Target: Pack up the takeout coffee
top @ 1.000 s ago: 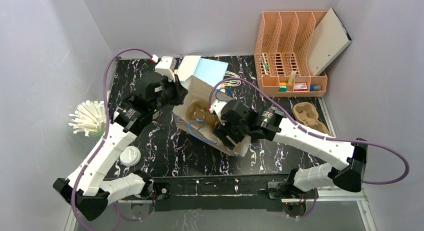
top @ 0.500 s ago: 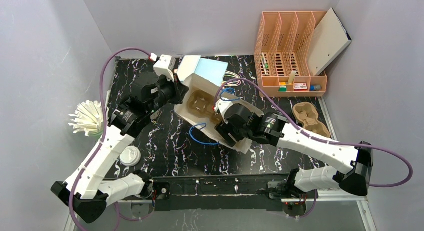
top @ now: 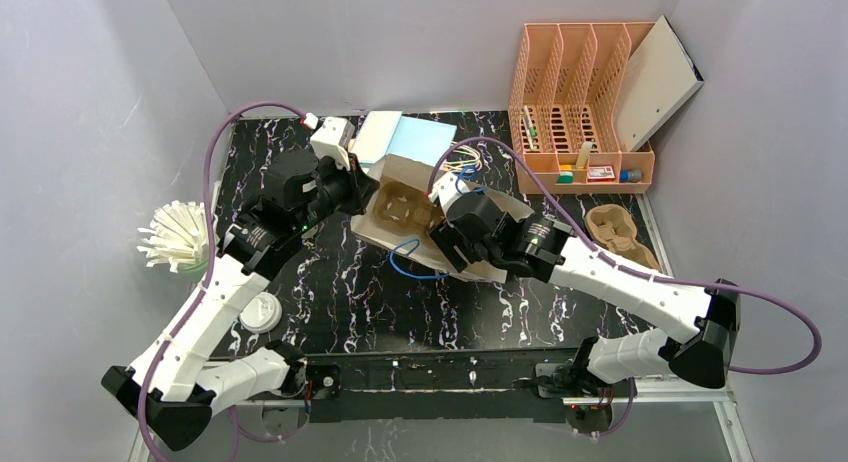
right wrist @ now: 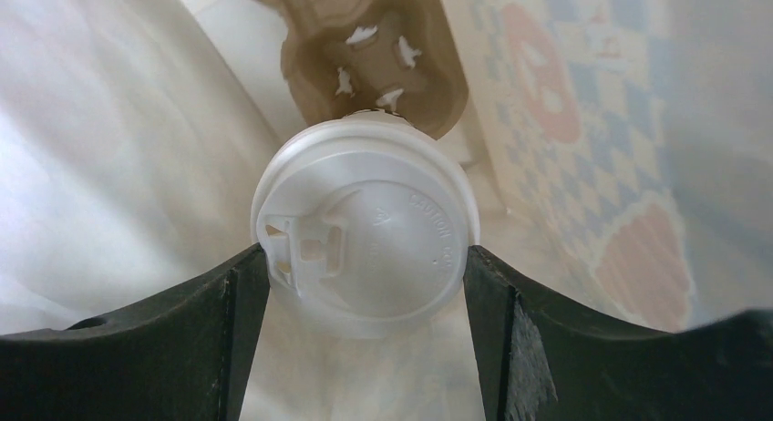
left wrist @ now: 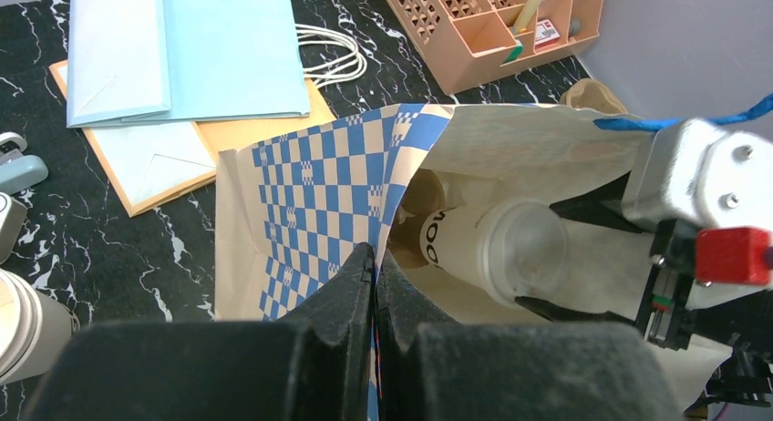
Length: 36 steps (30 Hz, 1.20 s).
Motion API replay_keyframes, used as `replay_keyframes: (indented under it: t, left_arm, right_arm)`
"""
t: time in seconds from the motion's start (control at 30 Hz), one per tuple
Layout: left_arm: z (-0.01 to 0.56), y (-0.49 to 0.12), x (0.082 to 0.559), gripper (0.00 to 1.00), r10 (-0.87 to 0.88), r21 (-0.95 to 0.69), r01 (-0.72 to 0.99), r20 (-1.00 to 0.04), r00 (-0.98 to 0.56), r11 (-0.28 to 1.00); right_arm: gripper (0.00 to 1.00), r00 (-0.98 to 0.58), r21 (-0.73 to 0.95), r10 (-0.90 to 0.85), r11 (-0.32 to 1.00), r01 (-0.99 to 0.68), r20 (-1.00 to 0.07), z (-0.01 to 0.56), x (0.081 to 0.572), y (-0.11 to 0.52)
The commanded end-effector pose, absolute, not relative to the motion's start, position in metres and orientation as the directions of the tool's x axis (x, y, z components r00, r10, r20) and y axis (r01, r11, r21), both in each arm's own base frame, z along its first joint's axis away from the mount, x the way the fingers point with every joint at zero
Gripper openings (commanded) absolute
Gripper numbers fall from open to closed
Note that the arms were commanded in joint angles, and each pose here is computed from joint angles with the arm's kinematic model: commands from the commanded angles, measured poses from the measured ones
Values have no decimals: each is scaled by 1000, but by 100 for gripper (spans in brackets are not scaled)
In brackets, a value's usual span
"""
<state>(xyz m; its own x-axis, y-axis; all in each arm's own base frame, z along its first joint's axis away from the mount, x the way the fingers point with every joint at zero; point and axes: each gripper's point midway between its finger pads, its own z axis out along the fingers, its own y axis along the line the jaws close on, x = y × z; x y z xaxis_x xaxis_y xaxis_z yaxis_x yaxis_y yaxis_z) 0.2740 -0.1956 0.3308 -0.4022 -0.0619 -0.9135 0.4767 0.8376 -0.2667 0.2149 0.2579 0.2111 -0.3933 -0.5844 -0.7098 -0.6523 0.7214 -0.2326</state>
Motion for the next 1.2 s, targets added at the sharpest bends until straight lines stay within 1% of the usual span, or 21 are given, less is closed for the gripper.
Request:
replay_keyframes:
  t: [0.0, 0.2, 0.37, 0.63, 0.97, 1.17]
  left_arm:
    - [333, -195, 267, 0, -60, -265, 495, -918, -392, 827]
    - [331, -194, 265, 0, -58, -267, 495, -916, -397, 827]
    - [327, -194, 262, 0, -58, -275, 497, -911, -407, 823]
    - [320, -193, 257, 0, -49, -279, 498, -904, -425, 821]
    - [324, -191, 262, 0, -52, -267, 482, -909, -413, 835]
    - [335, -190, 268, 0, -62, -256, 475, -920, -386, 842]
  right_arm:
    - [25, -351, -235, -525, 756, -611, -776, 247, 229, 261]
    - [25, -364, -226, -533, 749, -623, -764, 245, 224, 258]
    - [22, -337, -286, -547, 760, -583, -766, 241, 238, 257]
    - [23, -324, -279, -548, 749, -601, -772, 233, 248, 269]
    - [25, -379, -172, -566, 692, -701, -732, 208, 225, 278]
    - [25, -423, -160, -603, 681, -714, -676, 191, 211, 263]
